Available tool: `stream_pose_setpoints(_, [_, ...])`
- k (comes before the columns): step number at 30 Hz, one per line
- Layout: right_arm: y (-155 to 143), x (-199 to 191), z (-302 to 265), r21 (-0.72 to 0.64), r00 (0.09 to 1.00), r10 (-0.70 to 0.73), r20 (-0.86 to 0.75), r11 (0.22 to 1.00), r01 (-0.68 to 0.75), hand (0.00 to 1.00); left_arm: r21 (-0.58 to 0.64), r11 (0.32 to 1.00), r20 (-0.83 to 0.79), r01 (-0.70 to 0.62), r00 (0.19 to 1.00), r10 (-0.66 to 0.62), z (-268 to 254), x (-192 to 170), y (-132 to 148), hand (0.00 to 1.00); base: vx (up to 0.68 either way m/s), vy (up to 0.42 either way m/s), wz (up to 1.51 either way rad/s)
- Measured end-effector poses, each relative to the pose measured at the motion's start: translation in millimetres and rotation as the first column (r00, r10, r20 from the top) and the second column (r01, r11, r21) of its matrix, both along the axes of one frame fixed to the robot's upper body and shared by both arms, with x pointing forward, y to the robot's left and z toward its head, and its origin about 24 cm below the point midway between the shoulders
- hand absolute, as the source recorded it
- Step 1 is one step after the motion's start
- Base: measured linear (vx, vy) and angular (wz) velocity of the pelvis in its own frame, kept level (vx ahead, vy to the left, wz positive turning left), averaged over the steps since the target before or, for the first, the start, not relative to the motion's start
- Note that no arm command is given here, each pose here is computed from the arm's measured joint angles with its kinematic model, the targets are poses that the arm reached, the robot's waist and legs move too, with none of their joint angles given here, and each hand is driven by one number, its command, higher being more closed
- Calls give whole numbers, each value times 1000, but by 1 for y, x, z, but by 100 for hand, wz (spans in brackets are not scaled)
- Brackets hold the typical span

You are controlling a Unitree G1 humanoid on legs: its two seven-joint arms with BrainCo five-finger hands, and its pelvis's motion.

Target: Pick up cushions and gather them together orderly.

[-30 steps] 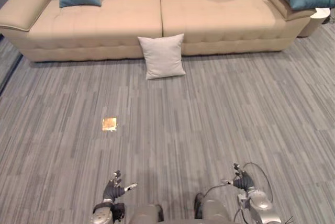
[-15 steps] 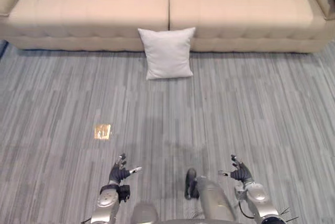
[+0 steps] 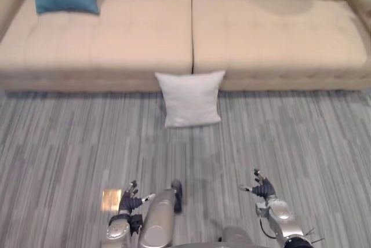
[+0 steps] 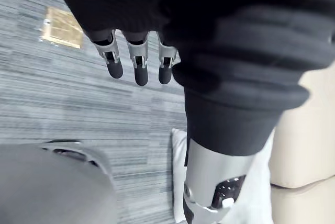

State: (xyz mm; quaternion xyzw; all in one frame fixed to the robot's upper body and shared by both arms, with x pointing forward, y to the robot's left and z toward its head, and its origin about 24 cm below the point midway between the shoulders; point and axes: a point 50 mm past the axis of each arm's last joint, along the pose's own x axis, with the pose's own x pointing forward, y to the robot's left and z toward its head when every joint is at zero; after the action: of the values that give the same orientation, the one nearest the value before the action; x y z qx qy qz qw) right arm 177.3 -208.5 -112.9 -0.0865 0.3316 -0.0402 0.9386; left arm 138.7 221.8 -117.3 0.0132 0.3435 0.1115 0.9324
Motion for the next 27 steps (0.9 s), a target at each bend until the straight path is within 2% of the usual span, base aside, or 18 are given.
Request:
stream_pose_setpoints(4, [-2,1,2,-13,1000,5,6,1000,-5,0,10,1000,0,-5,1000,5,0,5,2,0,536,-49,28])
stream_pose_setpoints(8, [-11,-20,-8,-25,998,-24,-64,999,22,0,-15,1000,-35,-8,999,8,-7,1,-7,0,571,-187,66])
stream_pose_setpoints(14, [1,-20,-4,16,999,-50,-21,999,51,0,-48,999,-30,-1,1000,0,-9,3,-22,0,460,-184,20])
stream_pose_setpoints(16, [-3,-12,3,16,996,-86,29,996,86,0,-86,996,-7,7,1000,-7,-8,11,-36,0,312,-32,-5])
stream_pose_setpoints(20, [-9,-6,8,7,992,-109,57,994,109,0,-93,996,-17,4,1000,-6,-9,9,-38,0,201,105,-31])
stream_pose_setpoints(24, [-5,-16,1,16,993,-121,18,993,121,0,-48,999,-39,2,999,-4,-10,8,-22,0,115,162,-27])
stream_pose_setpoints(27, [1,3,9,12,993,-98,67,995,98,0,-14,1000,14,-2,1000,2,0,27,-11,0,12,113,-27])
